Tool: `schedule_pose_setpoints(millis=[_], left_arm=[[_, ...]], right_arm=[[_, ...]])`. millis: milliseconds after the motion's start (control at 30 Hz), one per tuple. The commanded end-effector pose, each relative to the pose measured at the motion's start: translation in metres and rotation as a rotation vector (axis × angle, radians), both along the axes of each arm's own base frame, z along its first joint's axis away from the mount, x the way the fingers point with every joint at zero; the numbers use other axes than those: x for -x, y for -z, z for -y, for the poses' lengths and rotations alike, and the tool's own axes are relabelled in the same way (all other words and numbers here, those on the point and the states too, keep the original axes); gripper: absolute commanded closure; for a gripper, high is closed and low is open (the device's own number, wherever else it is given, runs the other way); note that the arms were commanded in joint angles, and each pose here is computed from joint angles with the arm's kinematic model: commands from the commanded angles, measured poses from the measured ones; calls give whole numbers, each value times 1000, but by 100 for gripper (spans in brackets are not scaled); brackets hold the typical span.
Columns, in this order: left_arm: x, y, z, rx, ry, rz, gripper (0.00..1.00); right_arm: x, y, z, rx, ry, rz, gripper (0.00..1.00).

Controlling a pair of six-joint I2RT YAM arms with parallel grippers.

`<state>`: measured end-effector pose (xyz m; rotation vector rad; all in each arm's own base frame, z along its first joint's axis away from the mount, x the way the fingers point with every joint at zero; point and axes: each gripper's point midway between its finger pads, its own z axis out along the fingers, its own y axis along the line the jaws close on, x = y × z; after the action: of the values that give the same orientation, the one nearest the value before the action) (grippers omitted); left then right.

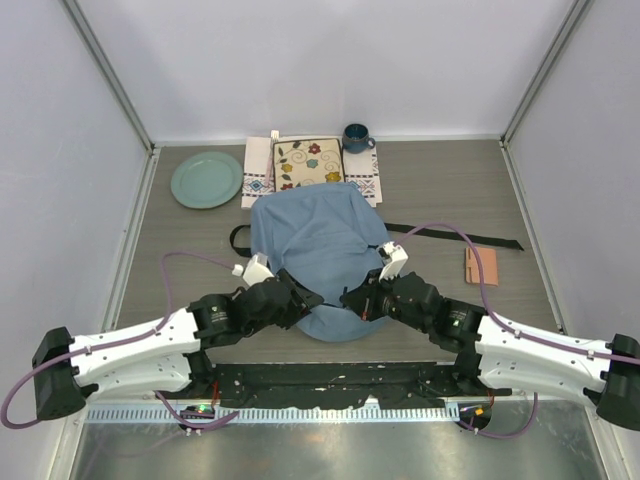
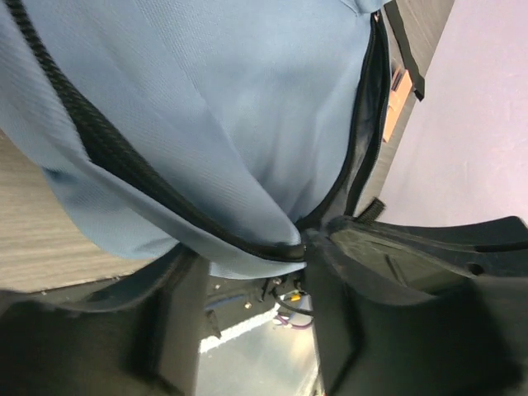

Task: Pack the student bag
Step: Zip the student bag at the center of the board.

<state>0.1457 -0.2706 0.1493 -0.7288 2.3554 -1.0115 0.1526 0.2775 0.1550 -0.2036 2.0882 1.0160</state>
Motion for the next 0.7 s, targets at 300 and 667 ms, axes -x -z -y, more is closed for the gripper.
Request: schedule_pose_setpoints(millis=[300, 667], left_arm=[[-6, 27, -21, 7, -102, 16, 100], [15, 44, -129, -88, -246, 36, 100]], right_arm=[[-11, -18, 17, -46, 106, 43, 99], [-28, -5, 72, 23, 359, 45, 99]])
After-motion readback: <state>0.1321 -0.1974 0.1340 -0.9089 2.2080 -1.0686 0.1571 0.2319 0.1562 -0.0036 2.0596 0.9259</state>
